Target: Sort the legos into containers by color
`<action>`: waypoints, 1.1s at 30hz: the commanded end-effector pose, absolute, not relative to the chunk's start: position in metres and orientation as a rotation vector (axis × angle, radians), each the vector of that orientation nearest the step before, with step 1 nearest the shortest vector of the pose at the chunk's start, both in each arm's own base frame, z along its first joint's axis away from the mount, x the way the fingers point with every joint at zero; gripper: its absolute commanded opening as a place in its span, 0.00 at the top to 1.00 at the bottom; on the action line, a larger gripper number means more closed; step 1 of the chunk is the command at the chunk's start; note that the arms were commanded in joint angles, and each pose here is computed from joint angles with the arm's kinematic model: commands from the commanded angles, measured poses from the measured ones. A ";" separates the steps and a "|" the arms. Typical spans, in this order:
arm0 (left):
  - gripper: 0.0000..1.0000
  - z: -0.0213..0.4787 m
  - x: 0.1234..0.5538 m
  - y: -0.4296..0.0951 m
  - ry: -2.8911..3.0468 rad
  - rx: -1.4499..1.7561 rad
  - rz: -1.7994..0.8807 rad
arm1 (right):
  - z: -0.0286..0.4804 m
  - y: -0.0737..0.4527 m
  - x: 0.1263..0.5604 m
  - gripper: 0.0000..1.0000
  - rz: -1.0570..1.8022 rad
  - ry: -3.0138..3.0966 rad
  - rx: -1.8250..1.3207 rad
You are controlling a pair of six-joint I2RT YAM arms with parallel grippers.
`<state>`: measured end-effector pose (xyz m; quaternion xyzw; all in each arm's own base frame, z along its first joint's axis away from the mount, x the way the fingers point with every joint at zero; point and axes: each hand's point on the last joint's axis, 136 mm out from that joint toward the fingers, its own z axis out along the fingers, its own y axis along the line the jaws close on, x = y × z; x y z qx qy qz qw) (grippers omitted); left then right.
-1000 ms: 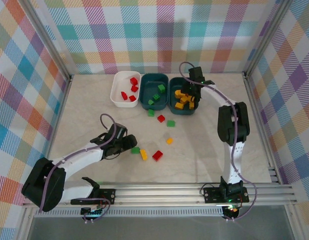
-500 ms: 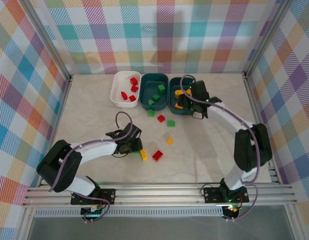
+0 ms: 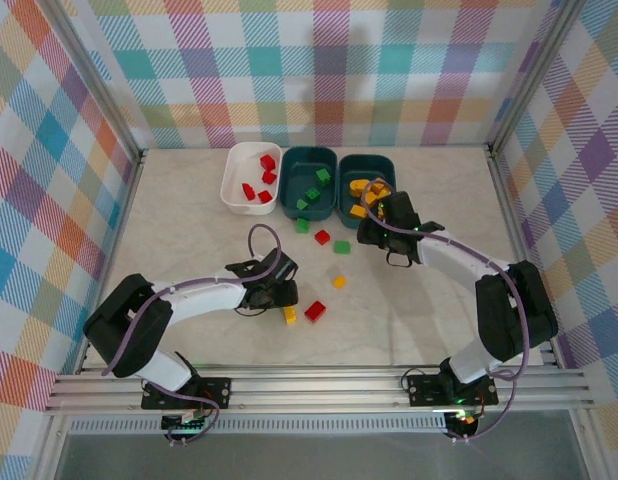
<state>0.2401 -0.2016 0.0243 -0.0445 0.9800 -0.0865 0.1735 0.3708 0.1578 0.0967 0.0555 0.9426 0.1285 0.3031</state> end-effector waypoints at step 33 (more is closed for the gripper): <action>0.68 0.042 0.272 -0.203 2.755 0.048 -0.053 | 0.092 0.170 0.362 0.25 0.389 2.436 0.129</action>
